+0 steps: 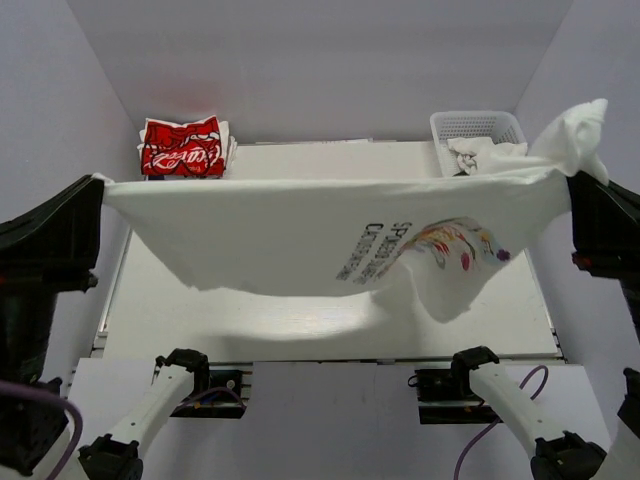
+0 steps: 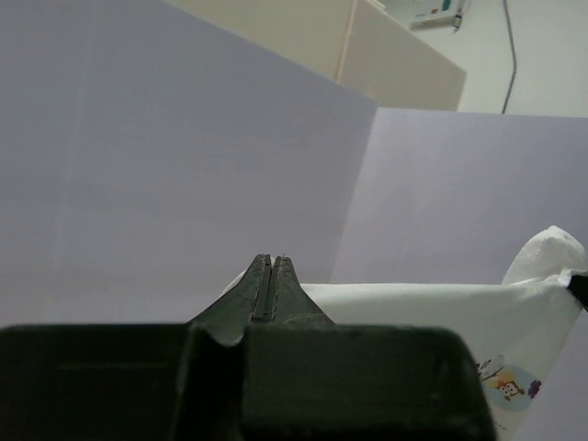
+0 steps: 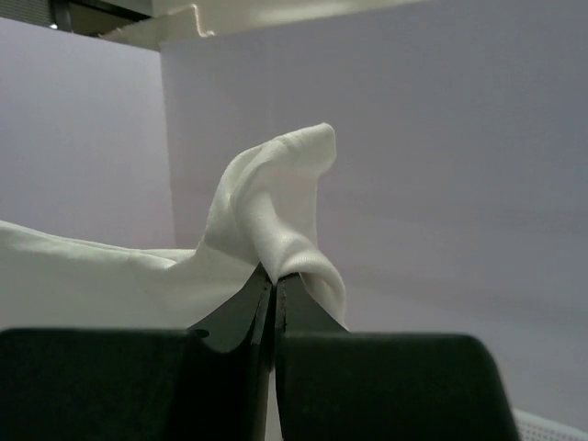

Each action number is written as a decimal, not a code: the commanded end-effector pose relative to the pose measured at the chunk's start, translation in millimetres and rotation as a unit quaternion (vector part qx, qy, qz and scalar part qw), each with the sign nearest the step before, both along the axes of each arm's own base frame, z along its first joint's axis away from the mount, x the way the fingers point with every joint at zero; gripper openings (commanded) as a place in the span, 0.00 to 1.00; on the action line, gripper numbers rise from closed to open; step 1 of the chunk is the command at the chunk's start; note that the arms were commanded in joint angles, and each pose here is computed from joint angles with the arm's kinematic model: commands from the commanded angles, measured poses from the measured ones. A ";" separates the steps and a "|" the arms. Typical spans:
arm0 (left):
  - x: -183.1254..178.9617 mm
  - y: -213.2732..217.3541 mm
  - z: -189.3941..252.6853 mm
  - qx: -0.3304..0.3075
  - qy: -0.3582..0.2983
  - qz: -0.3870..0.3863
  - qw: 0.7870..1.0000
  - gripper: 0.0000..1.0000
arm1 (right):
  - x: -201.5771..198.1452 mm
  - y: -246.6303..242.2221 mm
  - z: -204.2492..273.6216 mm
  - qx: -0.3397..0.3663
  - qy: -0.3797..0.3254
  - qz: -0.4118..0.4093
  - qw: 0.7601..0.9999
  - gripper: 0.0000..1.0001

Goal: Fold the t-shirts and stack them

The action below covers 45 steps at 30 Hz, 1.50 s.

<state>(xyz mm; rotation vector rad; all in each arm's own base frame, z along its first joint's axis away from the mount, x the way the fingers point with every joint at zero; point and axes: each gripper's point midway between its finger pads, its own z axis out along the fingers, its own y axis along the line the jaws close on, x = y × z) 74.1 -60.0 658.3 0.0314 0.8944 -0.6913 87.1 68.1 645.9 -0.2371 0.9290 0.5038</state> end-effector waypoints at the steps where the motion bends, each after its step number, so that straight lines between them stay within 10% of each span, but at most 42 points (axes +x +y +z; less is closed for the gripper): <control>1: -11.0 1.4 2.5 0.007 0.004 0.002 1.000 0.00 | -17.5 -8.4 12.2 0.006 -0.023 -0.013 1.000 0.00; 8: 9.9 6.1 3.9 -0.013 0.009 0.023 1.000 0.00 | 6.2 -13.4 29.1 0.027 -0.031 -0.039 0.998 0.00; 15: 185.2 9.4 -86.0 -0.025 0.203 0.124 0.971 0.00 | 180.0 26.1 -58.3 -0.021 0.127 -0.062 0.990 0.00; 21: 310.1 21.7 -226.3 0.003 0.364 0.235 0.901 0.00 | 311.3 62.5 -192.7 -0.054 0.262 -0.062 0.961 0.00; 30: 401.0 41.1 -448.1 0.051 0.552 0.338 0.760 0.00 | 435.1 120.9 -390.1 -0.124 0.431 -0.001 0.894 0.00; 31: 406.9 48.6 -451.7 0.047 0.565 0.349 0.746 0.03 | 440.6 124.0 -398.5 -0.124 0.439 0.005 0.890 0.00; 32: 411.6 54.7 -460.8 0.038 0.575 0.359 0.734 0.30 | 445.5 127.1 -405.1 -0.128 0.445 0.010 0.886 0.05; 33: 419.0 53.6 -478.6 0.048 0.590 0.360 0.721 0.43 | 447.9 130.8 -447.8 -0.141 0.492 0.013 0.859 0.48; 34: 424.6 59.5 -472.7 0.045 0.589 0.368 0.718 0.99 | 456.1 135.2 -429.9 -0.142 0.476 0.016 0.868 0.90; 45: 419.0 15.7 -471.3 0.087 0.597 0.237 0.761 1.00 | 407.6 80.9 -468.5 -0.113 0.554 -0.093 0.820 0.90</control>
